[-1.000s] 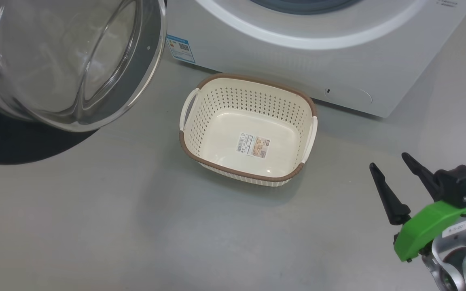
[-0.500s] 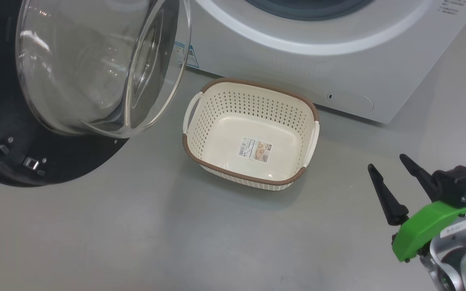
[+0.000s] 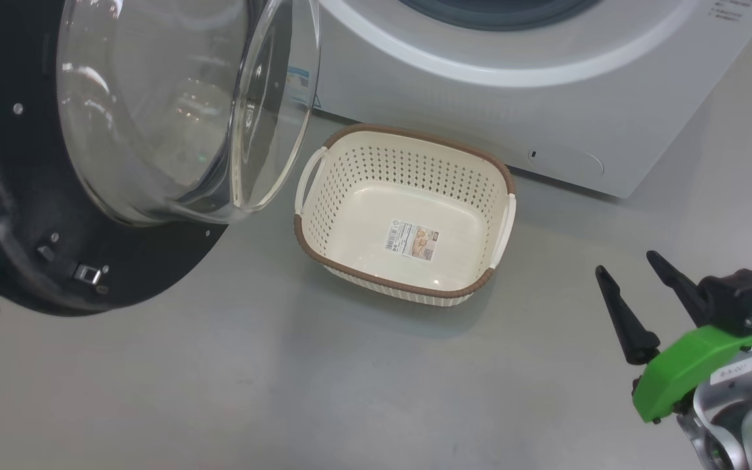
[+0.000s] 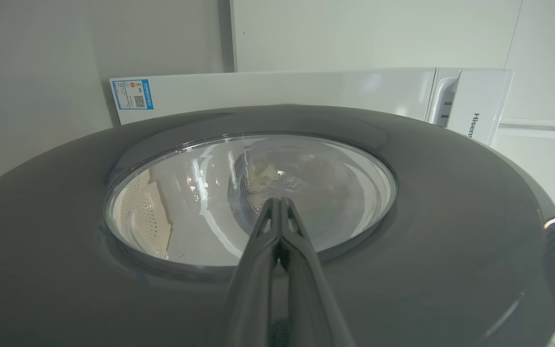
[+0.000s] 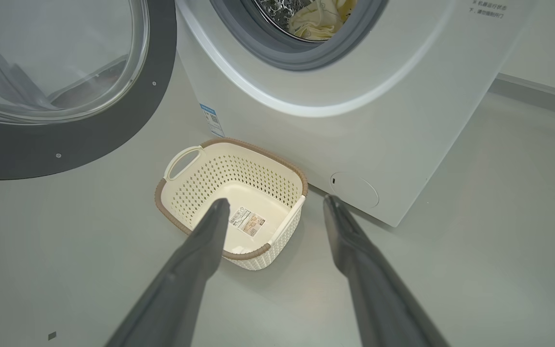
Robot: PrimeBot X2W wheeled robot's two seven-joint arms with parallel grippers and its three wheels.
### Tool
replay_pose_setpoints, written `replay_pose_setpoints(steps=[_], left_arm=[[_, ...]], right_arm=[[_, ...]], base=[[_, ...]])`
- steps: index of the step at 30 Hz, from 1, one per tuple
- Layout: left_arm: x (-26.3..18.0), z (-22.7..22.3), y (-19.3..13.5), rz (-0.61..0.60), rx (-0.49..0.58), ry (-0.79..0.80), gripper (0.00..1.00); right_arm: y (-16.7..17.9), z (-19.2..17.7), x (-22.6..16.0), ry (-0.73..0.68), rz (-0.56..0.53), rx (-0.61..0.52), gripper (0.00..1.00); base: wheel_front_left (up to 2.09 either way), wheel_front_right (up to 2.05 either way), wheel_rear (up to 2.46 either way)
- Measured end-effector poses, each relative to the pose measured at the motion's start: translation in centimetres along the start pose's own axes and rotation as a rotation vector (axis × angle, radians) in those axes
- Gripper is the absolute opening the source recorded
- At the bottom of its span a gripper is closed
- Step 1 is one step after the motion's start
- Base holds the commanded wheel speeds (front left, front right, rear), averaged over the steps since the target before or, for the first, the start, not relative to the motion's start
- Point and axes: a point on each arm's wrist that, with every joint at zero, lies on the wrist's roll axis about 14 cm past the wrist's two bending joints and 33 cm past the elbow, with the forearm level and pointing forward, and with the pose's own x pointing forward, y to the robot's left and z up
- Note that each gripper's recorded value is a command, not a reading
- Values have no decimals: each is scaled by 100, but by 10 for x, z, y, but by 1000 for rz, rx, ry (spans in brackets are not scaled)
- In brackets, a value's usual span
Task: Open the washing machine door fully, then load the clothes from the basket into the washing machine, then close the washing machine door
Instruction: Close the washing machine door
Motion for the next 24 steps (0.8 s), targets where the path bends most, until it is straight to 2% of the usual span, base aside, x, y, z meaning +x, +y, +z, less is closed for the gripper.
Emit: replay_pose_setpoints(steps=[24], left_arm=[[-2, -75, -29, -116, 62, 307, 0]], right_arm=[[1, -7, -1, 8, -7, 32, 100]], base=[[0, 0, 0]])
